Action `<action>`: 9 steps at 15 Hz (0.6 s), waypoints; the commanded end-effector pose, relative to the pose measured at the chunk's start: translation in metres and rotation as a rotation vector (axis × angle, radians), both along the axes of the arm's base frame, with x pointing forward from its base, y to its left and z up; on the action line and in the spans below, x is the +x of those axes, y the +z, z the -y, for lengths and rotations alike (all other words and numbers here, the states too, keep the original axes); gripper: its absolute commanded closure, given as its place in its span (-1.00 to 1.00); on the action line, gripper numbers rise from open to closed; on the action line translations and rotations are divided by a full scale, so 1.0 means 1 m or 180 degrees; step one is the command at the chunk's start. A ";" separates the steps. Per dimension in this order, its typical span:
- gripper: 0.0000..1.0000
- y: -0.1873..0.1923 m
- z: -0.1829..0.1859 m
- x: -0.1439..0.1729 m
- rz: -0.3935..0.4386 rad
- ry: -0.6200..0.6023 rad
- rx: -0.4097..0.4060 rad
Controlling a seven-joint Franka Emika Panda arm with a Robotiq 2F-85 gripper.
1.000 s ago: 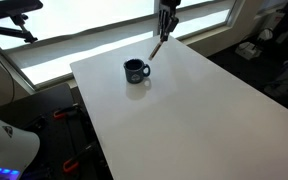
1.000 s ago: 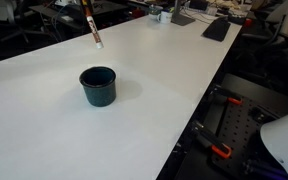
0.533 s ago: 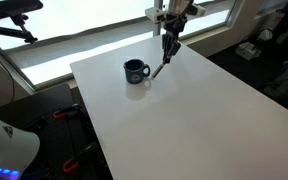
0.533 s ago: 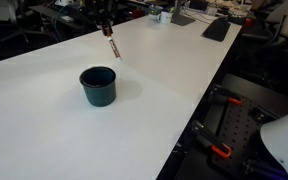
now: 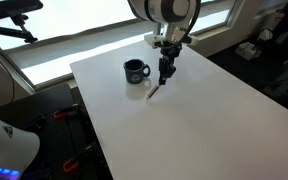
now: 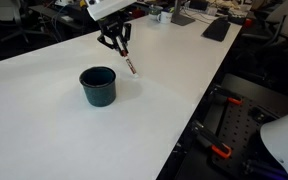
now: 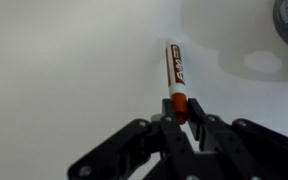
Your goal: Take the marker out of the mug and place it on the table to the right of the mug
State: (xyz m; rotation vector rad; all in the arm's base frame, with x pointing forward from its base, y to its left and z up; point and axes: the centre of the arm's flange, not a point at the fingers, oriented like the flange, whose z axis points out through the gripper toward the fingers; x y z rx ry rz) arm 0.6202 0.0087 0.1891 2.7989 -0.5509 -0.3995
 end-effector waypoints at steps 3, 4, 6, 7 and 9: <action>0.90 -0.015 0.007 -0.005 0.0036 0.0012 -0.0053; 0.11 -0.016 0.008 -0.005 0.0037 0.0001 -0.0063; -0.05 -0.018 0.008 -0.005 0.0053 0.0005 -0.0064; -0.18 -0.018 0.008 -0.005 0.0064 0.0008 -0.0064; -0.49 -0.020 0.009 -0.004 0.0088 0.0014 -0.0064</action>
